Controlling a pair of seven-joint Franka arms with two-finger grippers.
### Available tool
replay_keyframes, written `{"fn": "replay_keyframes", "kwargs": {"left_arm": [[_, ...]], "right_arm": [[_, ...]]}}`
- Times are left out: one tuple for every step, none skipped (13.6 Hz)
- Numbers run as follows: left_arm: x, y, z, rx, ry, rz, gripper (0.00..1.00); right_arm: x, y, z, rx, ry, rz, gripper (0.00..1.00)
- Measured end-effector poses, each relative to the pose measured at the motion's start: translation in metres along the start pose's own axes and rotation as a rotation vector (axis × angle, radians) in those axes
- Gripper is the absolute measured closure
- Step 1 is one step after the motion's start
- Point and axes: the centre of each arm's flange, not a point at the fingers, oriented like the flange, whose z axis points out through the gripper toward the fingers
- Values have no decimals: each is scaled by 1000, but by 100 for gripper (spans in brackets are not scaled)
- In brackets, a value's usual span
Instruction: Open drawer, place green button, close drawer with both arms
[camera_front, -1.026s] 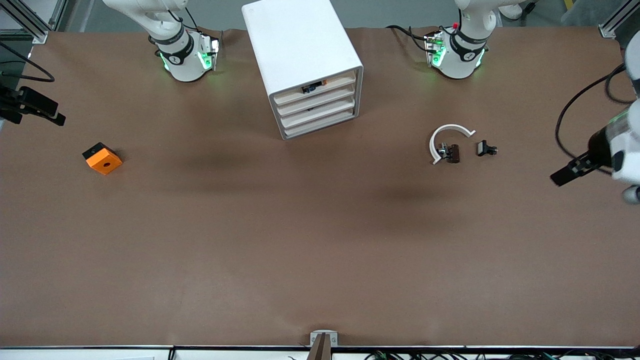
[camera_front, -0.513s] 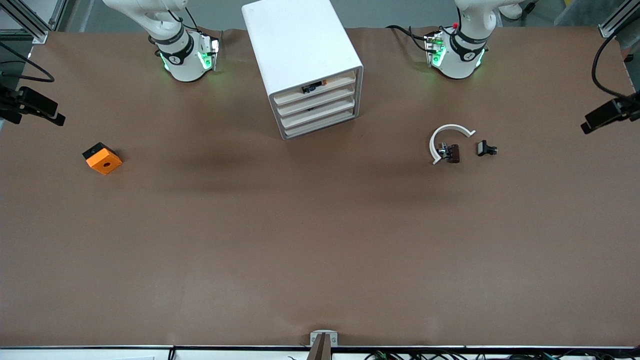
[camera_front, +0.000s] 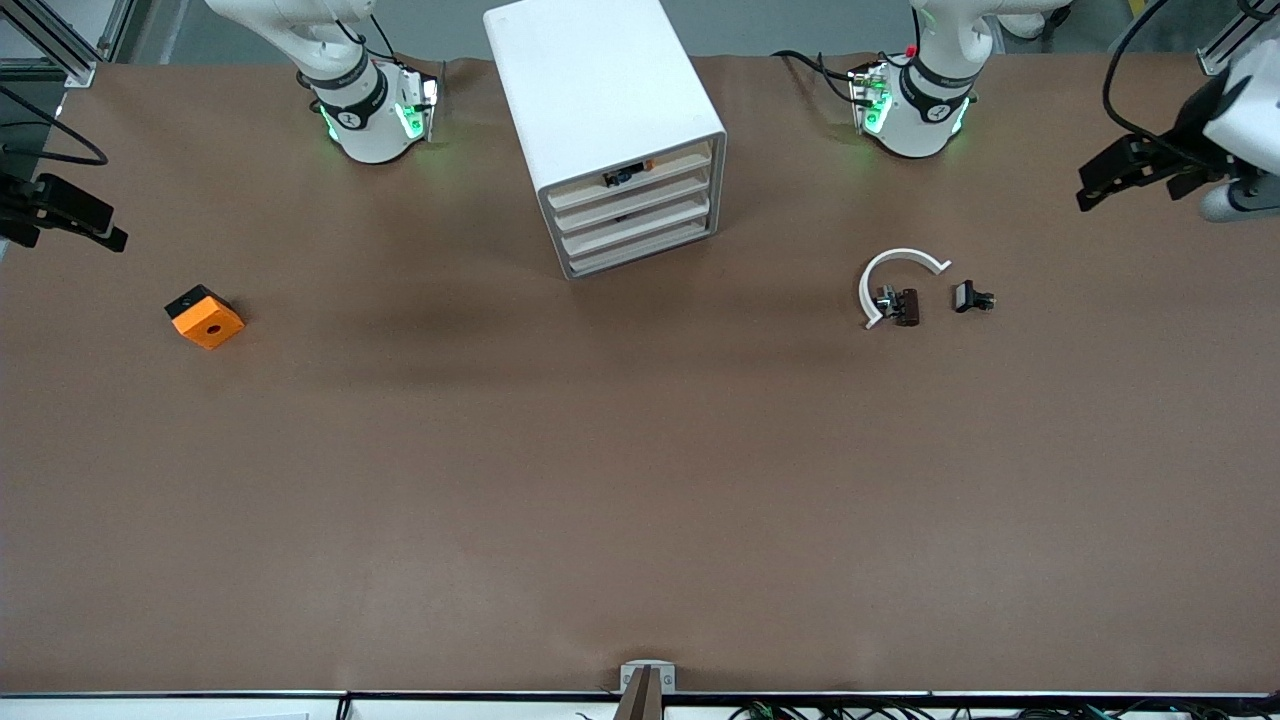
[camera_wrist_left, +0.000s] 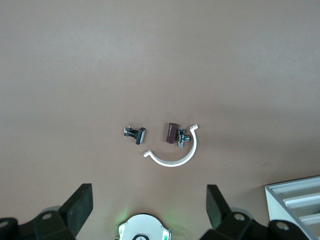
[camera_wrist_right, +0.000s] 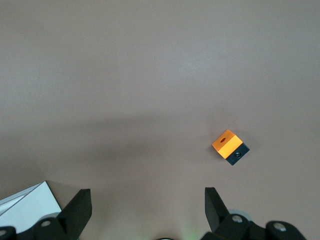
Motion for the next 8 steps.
{"fn": "replay_keyframes", "kwargs": {"left_arm": [[-1, 4, 3, 2, 1, 18, 0], [-1, 9, 7, 4, 1, 44, 0], [-2, 13, 9, 6, 1, 58, 0], [-2, 15, 9, 6, 1, 71, 0], [-2, 13, 9, 5, 5, 91, 0], [-1, 9, 8, 3, 11, 108, 0], [1, 2, 6, 1, 20, 115, 0], [3, -3, 6, -1, 29, 115, 0]], "right_arm": [[0, 0, 0, 0, 0, 0, 0], [0, 0, 0, 0, 0, 0, 0], [0, 0, 0, 0, 0, 0, 0], [0, 0, 0, -1, 0, 0, 0], [0, 0, 0, -1, 0, 0, 0], [0, 0, 0, -1, 0, 0, 0], [0, 0, 0, -1, 0, 0, 0], [0, 0, 0, -1, 0, 0, 0]]}}
